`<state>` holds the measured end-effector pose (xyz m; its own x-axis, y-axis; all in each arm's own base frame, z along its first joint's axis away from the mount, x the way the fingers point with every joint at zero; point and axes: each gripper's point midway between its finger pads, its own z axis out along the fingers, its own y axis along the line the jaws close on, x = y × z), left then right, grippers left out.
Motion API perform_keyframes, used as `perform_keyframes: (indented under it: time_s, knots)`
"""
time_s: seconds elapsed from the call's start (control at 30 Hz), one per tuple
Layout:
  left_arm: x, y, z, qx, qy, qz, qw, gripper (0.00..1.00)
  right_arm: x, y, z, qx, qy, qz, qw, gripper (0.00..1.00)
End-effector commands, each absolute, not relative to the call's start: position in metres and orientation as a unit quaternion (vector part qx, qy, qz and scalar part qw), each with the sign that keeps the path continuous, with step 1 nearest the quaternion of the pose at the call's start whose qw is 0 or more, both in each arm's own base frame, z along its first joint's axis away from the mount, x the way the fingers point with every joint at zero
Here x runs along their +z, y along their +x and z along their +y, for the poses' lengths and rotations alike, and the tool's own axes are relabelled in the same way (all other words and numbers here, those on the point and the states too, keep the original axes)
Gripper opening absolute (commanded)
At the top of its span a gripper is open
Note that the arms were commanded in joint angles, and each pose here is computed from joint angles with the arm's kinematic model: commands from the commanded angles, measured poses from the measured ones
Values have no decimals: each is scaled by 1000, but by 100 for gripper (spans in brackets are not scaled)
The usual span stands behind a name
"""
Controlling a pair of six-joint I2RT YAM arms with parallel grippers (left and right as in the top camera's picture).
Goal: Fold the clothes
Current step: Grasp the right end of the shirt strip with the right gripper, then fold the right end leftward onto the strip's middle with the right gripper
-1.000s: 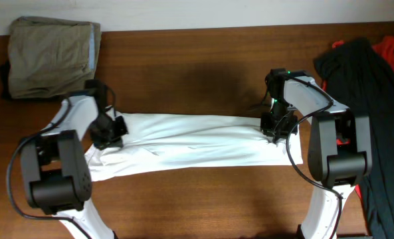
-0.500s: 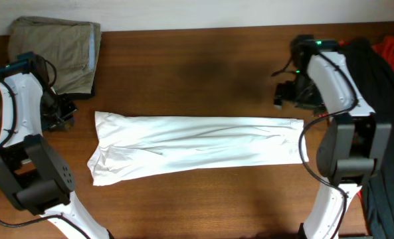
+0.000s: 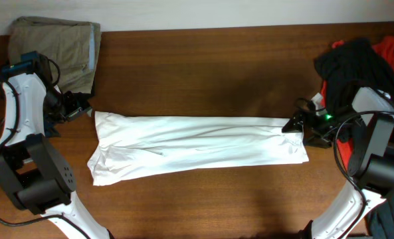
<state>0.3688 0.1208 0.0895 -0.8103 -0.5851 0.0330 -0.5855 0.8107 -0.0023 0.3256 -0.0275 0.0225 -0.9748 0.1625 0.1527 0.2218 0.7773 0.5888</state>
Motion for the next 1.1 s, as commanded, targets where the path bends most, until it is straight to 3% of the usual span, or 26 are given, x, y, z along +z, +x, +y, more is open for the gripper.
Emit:
perform_keyframes:
  time_s: [0.0, 0.03, 0.07, 0.2, 0.33, 0.4, 0.47, 0.67, 0.73, 0.83, 0.87, 0.93, 1.0, 1.07]
  knots:
    - [88, 369, 116, 14, 304, -952, 18, 99, 7, 312, 6, -327, -63, -939, 83, 69]
    - [88, 369, 116, 14, 305, -952, 18, 99, 7, 312, 13, -325, -56, -940, 87, 45]
    - [88, 369, 116, 14, 304, -952, 18, 99, 5, 316, 20, -315, -66, -942, 93, 4]
    - [88, 368, 116, 14, 304, -952, 20, 99, 11, 324, -16, -224, -127, -961, 99, 4]
    - [88, 369, 114, 15, 304, -952, 20, 99, 89, 340, -39, -128, -154, -980, 20, 4]
    - [88, 369, 114, 16, 304, -952, 20, 99, 111, 344, 2, -130, -92, -987, -7, 4]
    - [88, 368, 114, 15, 304, -952, 20, 99, 104, 346, 71, -155, -7, -988, -8, 4]
    - [88, 368, 114, 15, 304, -952, 22, 99, 100, 335, 172, -165, 55, -985, -21, 4]
    - [86, 366, 114, 15, 304, -952, 24, 99, 96, 333, 198, -168, 79, -982, -32, 12]
    - [79, 360, 111, 16, 304, -952, 37, 99, 85, 335, 213, -173, 73, -982, -28, 12]
    - [76, 358, 111, 16, 304, -952, 41, 99, 80, 337, 218, -174, 67, -982, -27, 21]
    - [70, 356, 110, 16, 304, -952, 43, 99, 77, 339, 225, -178, 69, -981, -31, 81]
    - [69, 356, 110, 15, 304, -952, 44, 99, 83, 345, 220, -179, 62, -981, -36, 90]
    - [69, 356, 110, 16, 304, -952, 44, 99, 106, 355, 200, -173, 67, -982, -38, 92]
